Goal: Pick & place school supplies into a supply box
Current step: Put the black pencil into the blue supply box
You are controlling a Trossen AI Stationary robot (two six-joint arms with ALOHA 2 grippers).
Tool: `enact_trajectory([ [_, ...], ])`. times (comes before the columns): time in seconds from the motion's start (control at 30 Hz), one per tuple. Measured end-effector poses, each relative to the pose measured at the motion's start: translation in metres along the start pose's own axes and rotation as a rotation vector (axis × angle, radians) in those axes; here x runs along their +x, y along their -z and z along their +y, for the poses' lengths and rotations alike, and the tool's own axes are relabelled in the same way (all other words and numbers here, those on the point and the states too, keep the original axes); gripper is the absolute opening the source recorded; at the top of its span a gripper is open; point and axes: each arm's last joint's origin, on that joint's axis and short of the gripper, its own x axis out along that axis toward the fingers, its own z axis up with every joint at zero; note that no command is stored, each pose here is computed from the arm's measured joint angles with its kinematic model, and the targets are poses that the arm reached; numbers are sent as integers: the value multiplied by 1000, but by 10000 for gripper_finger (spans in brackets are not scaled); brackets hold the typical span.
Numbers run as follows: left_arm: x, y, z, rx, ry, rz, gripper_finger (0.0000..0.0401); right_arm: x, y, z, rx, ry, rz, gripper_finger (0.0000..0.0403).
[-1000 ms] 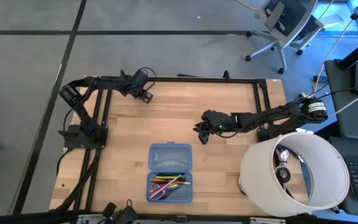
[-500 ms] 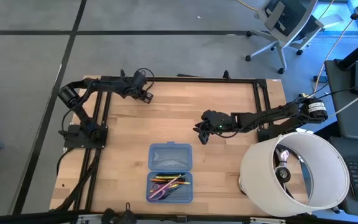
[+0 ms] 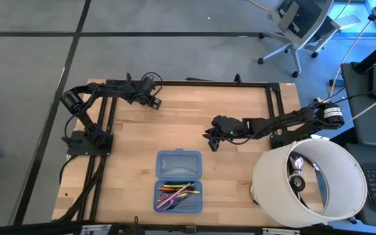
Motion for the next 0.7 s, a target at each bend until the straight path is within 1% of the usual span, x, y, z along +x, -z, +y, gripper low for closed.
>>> enact_trajectory([
  [0.23, -1, 3, -7, -124, -29, -10, 121, 0, 0, 0, -6, 0, 0, 126],
  [0.47, -3, 9, -18, -209, -59, -29, 118, 0, 0, 0, -11, 0, 0, 126],
  [0.7, -6, 17, -33, -306, -61, -44, 116, 0, 0, 0, -15, 0, 0, 126],
])
